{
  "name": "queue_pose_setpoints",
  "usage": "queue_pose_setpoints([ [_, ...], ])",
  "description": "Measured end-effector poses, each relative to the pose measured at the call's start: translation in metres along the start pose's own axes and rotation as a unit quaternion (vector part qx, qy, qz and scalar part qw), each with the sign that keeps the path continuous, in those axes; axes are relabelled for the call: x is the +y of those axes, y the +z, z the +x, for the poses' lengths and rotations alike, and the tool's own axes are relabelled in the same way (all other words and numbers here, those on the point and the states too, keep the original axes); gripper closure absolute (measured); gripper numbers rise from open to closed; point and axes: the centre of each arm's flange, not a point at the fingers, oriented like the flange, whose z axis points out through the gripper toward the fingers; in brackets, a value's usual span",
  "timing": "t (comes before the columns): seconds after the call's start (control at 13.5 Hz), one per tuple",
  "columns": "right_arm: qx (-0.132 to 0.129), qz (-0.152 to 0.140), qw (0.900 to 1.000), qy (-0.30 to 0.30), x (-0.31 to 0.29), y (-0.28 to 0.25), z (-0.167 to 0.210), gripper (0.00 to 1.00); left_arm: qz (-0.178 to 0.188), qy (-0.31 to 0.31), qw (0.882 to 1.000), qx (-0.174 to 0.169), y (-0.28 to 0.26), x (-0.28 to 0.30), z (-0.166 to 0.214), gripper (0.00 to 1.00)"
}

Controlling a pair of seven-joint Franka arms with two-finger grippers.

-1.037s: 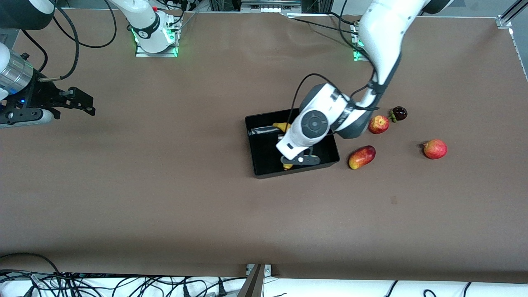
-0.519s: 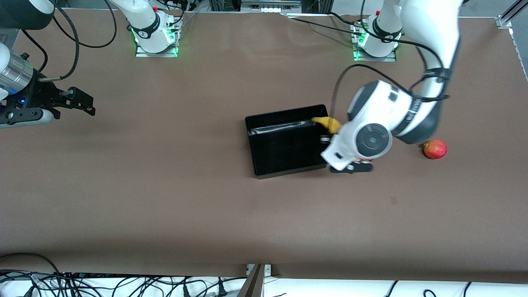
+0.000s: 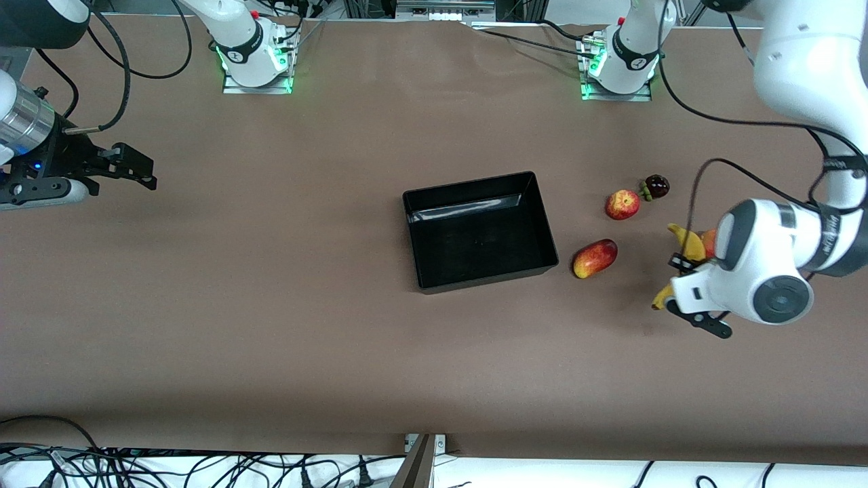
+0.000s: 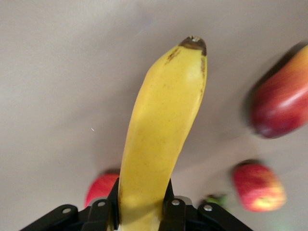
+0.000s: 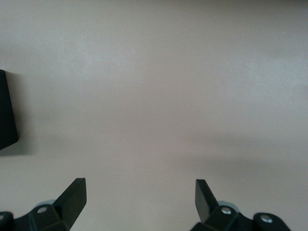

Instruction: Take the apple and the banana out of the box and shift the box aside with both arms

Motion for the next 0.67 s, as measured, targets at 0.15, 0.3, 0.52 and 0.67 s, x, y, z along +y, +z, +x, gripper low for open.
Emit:
queue_pose_setpoints([
  [0.15,0.0,0.0,1.0,0.0,0.0,0.0,0.0,0.0,-0.009,0.04,0.999,0.003,0.037,-0.01,0.004,0.65],
  [0.3,0.0,0.0,1.0,0.0,0.0,0.0,0.0,0.0,-0.003,0.073,0.997,0.017,0.064,0.004,0.015,0.65],
  [0.52,0.0,0.0,1.0,0.0,0.0,0.0,0.0,0.0,0.0,0.083,0.996,0.034,0.092,0.005,0.015,0.51],
  [0.67,0.0,0.0,1.0,0.0,0.0,0.0,0.0,0.0,-0.001,0.088,0.996,0.034,0.082,0.008,0.012,0.32],
])
